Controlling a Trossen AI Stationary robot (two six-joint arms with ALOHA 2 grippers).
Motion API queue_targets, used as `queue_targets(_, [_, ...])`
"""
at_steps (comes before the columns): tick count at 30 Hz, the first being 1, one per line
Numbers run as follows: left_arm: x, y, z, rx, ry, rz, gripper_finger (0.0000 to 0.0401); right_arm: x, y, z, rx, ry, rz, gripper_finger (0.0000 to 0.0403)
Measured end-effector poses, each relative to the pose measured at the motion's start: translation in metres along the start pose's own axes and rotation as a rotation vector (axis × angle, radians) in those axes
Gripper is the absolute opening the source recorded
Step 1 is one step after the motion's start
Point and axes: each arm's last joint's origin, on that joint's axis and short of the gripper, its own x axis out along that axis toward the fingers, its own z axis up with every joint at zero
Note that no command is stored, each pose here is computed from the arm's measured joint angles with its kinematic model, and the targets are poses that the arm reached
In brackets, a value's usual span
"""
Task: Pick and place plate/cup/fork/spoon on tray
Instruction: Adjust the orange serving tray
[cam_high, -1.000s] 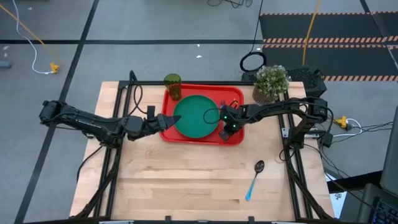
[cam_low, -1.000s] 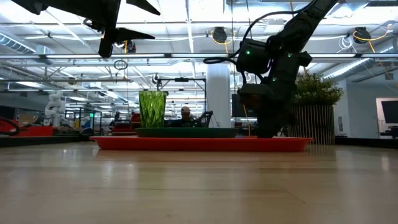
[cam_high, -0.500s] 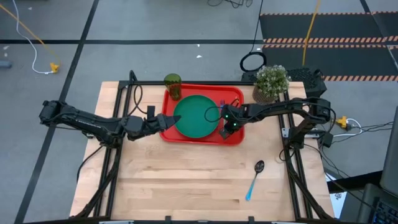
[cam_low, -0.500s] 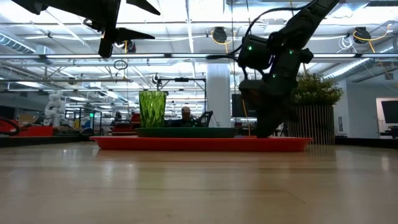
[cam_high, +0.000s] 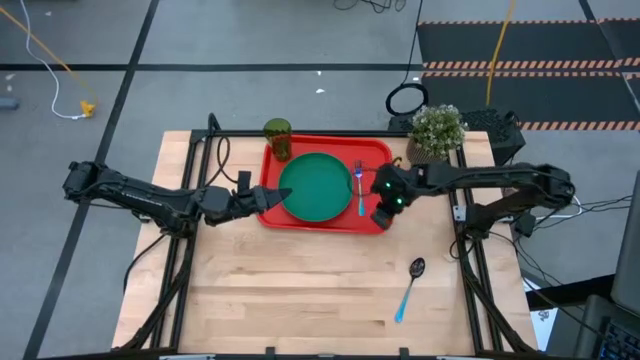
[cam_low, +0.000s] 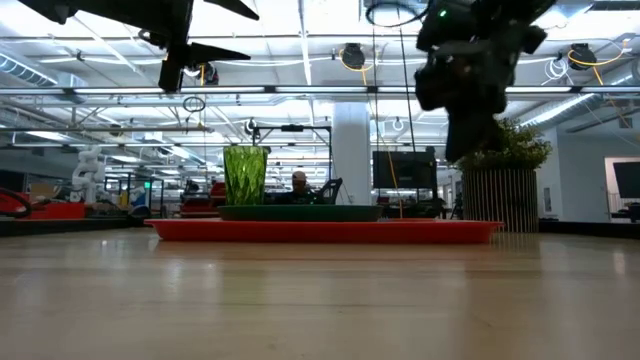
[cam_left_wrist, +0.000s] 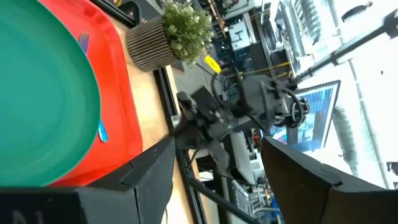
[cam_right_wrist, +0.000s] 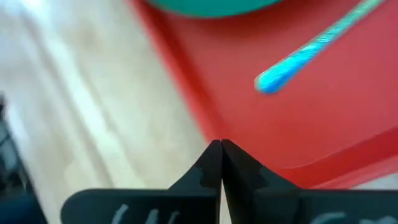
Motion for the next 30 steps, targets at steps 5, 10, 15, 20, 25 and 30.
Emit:
queue_targets(5, [0.0,0.0,0.0,0.057,0.007,0.0,0.0241,0.008,0.006,-0.025,-0.127,0.037,0.1,0.0])
queue_targets(10, [0.0,0.002,-0.001,0.089,0.015,0.021,0.0241,0.031,-0.002,-0.051,-0.172,0.122,0.111,0.0])
queue_targets(15, [-0.001,0.01,-0.004,0.104,0.073,0.083,0.0241,0.05,-0.016,-0.067,-0.188,0.112,0.117,0.0])
queue_targets(20, [-0.002,0.016,-0.006,0.088,0.113,0.137,0.0241,0.059,-0.027,-0.076,-0.17,0.105,0.053,0.0])
queue_targets(25, [-0.002,0.016,-0.007,0.08,0.116,0.137,0.0241,0.058,-0.028,-0.073,-0.169,0.044,0.001,0.0])
queue_targets(30, [-0.002,0.016,-0.007,0.082,0.118,0.139,0.0241,0.057,-0.031,-0.068,-0.146,0.01,-0.012,0.0])
